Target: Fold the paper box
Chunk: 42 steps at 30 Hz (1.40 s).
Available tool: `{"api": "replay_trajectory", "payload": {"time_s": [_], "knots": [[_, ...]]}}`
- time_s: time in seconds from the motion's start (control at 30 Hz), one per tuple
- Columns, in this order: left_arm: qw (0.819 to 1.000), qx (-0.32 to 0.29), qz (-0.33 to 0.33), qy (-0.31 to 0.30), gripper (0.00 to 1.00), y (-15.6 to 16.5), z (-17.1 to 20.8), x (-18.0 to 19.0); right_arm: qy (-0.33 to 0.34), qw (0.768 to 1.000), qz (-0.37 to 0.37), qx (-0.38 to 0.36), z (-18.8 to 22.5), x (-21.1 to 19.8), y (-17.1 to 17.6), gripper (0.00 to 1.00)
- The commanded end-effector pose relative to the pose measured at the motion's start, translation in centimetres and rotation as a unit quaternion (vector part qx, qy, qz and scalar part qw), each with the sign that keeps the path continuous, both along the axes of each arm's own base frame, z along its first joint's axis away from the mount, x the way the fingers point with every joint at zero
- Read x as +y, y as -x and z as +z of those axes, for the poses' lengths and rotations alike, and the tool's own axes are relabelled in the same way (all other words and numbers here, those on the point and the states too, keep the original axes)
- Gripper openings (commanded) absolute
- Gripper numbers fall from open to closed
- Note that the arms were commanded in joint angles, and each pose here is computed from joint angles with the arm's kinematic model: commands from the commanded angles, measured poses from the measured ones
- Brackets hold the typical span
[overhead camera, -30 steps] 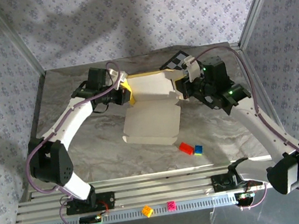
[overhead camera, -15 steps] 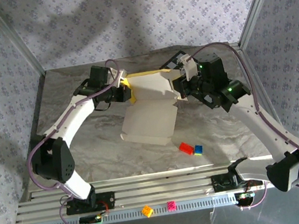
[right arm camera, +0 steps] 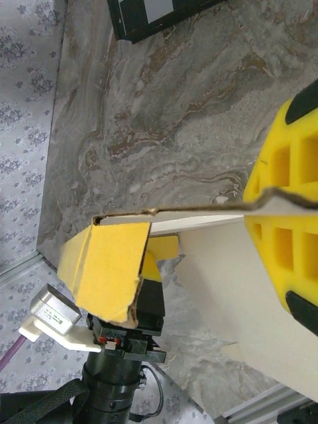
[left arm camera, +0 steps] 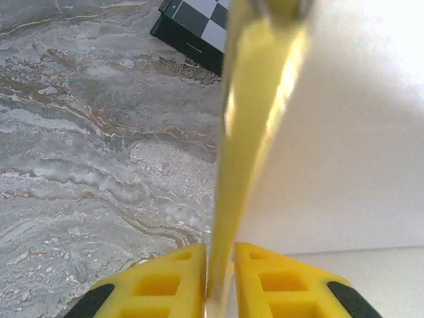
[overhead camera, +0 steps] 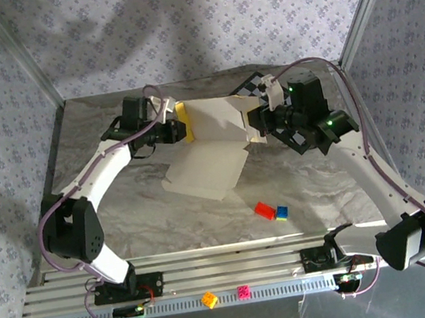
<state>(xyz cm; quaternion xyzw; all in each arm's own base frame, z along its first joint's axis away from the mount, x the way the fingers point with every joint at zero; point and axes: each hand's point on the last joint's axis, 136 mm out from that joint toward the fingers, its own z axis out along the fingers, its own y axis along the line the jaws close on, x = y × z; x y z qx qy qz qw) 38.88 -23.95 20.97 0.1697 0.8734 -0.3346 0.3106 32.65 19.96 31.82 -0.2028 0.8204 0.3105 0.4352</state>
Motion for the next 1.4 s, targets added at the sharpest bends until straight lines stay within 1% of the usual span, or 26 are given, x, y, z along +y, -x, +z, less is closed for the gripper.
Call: {"api": "replay_trajectory", "payload": {"time_s": [0.0, 0.07, 0.13, 0.2, 0.3, 0.47, 0.67, 0.9, 1.07, 1.2, 1.37], "knots": [[0.999, -0.026, -0.011, 0.027, 0.13, 0.4, 2.4, -0.4, -0.024, 1.000, 0.008, -0.005, 1.7, 0.2, 0.2, 0.00], [0.999, -0.028, -0.012, 0.028, 0.10, 0.3, 2.4, -0.5, -0.029, 1.000, 0.008, -0.005, 1.8, 0.1, 0.3, 0.00], [0.999, -0.028, -0.009, 0.028, 0.11, 0.2, 2.4, -0.5, -0.032, 0.999, 0.010, -0.005, 2.0, 0.2, 0.3, 0.00], [0.999, -0.030, -0.005, 0.029, 0.17, 0.1, 2.4, -0.4, -0.034, 0.999, 0.013, -0.003, 1.9, 0.2, 0.4, 0.00], [0.999, -0.033, -0.002, 0.032, 0.22, -0.1, 2.4, -0.5, -0.038, 0.999, 0.015, 0.000, 1.9, 0.2, 0.5, 0.00], [0.999, -0.036, 0.001, 0.035, 0.28, -0.6, 2.3, -0.7, -0.043, 0.999, 0.017, -0.003, 2.3, 0.2, 0.7, 0.00], [0.999, -0.035, 0.020, 0.030, 0.38, -1.6, 1.5, -0.6, -0.051, 0.998, 0.021, -0.001, 2.3, 0.1, 0.8, 0.00], [0.999, -0.019, 0.040, 0.019, 0.39, -2.7, -0.6, -0.6, -0.030, 0.999, 0.025, 0.006, 0.4, 0.1, 0.7, 0.00], [0.998, -0.013, 0.047, 0.030, 0.41, -2.7, -2.1, -0.8, -0.016, 0.998, 0.056, 0.009, -0.3, 1.3, 1.3, 0.00], [0.998, -0.012, 0.035, 0.051, 0.45, -2.7, -3.0, -1.4, -0.021, 0.997, 0.073, 0.033, -1.6, 1.6, 1.7, 0.00], [0.997, 0.003, 0.035, 0.070, 0.48, -2.9, -3.8, -1.5, -0.046, 0.991, 0.100, 0.079, -3.5, 2.3, 1.4, 0.00]]}}
